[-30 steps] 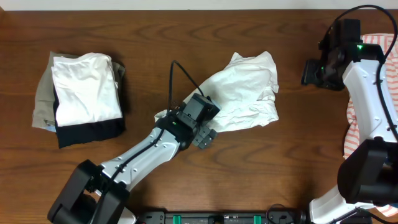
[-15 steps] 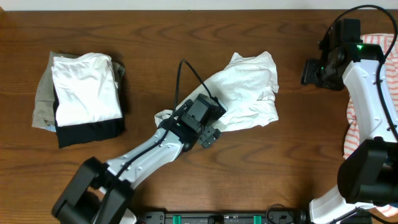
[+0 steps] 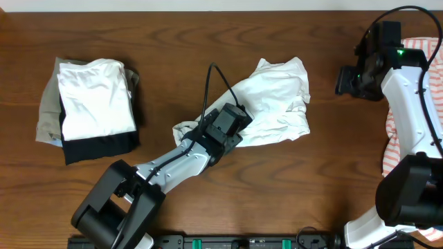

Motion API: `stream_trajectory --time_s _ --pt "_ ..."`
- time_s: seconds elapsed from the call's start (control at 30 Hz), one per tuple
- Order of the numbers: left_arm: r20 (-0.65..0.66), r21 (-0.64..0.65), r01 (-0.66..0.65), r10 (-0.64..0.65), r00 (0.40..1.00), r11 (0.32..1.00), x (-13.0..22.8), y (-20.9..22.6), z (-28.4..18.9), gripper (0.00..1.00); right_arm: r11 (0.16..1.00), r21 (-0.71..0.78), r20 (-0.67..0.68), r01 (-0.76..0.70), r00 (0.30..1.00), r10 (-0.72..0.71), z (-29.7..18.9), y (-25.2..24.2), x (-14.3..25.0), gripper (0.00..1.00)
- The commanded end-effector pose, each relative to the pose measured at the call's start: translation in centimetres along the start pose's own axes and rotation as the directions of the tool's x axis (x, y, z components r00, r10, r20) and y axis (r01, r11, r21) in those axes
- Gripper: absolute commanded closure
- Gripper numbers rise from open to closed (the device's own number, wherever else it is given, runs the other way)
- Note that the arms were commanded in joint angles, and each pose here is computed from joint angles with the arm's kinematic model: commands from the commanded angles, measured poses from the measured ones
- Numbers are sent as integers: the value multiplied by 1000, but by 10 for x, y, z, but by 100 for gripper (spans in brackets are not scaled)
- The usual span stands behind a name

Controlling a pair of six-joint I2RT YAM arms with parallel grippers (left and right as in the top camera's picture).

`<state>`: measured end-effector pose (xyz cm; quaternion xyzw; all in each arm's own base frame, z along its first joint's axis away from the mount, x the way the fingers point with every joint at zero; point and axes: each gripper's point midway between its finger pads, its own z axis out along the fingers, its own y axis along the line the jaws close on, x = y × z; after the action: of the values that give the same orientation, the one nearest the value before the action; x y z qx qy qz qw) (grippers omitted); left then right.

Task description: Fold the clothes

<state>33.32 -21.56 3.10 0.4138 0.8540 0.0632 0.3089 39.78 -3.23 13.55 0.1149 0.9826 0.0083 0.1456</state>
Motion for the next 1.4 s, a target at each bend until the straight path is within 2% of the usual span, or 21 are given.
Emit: stream_trajectory --time_s 0.0,0.1,0.2,0.23,0.27,0.3,0.37,0.43,0.53,0.63,0.73,0.83,0.9,0.93,0.97,1.0,1.03,1.2,1.37 --pt "12 -40 6 -5 1000 999 -6 9 -2 32 1000 -5 43 -22 999 23 -15 -3 -7 36" --pt "12 -40 6 -5 1000 999 -6 9 -2 34 1000 -5 44 -22 999 23 -15 -2 -7 36" --pt "12 -39 6 -5 1000 999 -6 8 -2 44 1000 -5 44 -22 999 23 -15 -2 -7 36" --pt "12 -39 6 -5 1000 999 -6 8 -2 74 1000 -5 43 -22 999 23 -15 -3 -7 36" --pt "12 -39 6 -5 1000 999 -6 8 -2 87 1000 -5 43 -22 999 23 -15 -3 -7 36" --pt "13 -39 6 -6 1000 999 -6 9 -2 94 1000 -5 43 -22 999 23 -15 -3 -7 37" --pt "21 -50 9 -8 1000 999 -9 11 -4 94 1000 -5 44 -22 999 23 -15 -2 -7 37" --pt "44 -113 25 -20 999 993 -17 26 -12 94 1000 -5 43 -22 999 23 -15 -3 -7 37" --pt "130 -259 105 -73 989 960 -45 71 -39 94 1000 -5 43 -22 999 23 -15 -3 -7 37" --pt "265 -329 235 -150 953 914 -74 125 -71 94 1000 -5 39 -22 999 23 -15 -3 -6 37" --pt "390 -412 391 -229 892 823 -84 201 -97 94 1000 -4 29 -22 999 22 -15 -3 -3 37" --pt "504 -434 629 -405 763 645 -53 284 -112 94 1000 -2 19 -22 1000 22 -15 -3 -1 37" --pt "525 -368 722 -510 681 586 -30 310 -108 94 1000 -1 13 -21 1000 21 -15 -3 1 37" --pt "514 -325 744 -552 657 584 -21 314 -104 77 1000 -1 11 -21 1000 21 -15 -3 1 37" --pt "494 -288 756 -585 643 588 -12 315 -99 51 1000 -1 8 -21 1000 21 -15 -3 2 37" --pt "466 -261 761 -613 638 594 -4 312 -94 14 1000 0 7 -21 1000 21 -15 -3 2 37" --pt "431 -242 759 -634 642 605 3 306 -89 2 1000 0 7 -20 1000 20 -15 -3 2 36" --pt "242 -211 725 -683 689 656 23 263 -70 2 1000 -17 4 -19 1000 19 -15 0 3 36" --pt "121 -162 678 -667 735 717 18 218 -61 2 996 -91 -5 24 1000 -25 -16 13 5 36"
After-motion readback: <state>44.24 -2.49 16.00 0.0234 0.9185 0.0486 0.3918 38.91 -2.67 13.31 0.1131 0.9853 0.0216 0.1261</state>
